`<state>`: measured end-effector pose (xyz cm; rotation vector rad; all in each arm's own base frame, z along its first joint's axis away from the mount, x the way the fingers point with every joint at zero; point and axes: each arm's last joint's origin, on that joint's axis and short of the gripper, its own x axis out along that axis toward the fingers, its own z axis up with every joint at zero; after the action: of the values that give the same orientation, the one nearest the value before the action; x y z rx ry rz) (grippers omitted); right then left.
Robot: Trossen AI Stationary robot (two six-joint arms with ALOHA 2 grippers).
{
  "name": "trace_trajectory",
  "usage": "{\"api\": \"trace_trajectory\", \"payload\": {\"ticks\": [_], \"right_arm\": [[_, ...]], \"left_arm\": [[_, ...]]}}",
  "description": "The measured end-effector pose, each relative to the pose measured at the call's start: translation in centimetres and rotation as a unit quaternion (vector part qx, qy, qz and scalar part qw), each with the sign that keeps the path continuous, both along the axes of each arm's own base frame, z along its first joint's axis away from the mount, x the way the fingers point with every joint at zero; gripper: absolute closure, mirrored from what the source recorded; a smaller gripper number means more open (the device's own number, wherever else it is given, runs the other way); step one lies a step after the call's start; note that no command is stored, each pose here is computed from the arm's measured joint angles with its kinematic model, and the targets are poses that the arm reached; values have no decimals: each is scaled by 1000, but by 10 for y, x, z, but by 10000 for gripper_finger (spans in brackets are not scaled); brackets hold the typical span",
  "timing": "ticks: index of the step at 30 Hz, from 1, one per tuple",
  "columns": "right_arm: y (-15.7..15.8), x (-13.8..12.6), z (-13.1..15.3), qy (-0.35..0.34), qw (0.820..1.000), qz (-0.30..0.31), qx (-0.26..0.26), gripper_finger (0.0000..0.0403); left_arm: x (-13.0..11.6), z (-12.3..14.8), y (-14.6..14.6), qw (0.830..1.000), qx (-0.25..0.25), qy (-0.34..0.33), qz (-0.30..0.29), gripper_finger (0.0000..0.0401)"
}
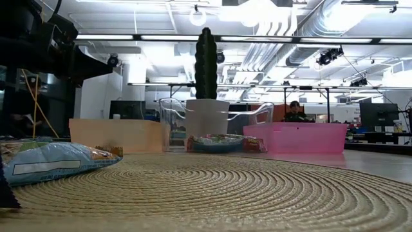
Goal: Pick and place Granola Bars by type
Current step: Put the yellow granola bar into the red bin
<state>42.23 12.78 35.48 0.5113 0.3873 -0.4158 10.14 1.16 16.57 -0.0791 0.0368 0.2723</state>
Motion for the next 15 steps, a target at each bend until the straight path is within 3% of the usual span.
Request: {"api": "trace_trajectory", "payload": {"ticks": [15], "right_arm": [[-20,-25,29,6,992,-79,-96,316]], "left_arm": [[0,0,0,1000,0,0,0,400]]}}
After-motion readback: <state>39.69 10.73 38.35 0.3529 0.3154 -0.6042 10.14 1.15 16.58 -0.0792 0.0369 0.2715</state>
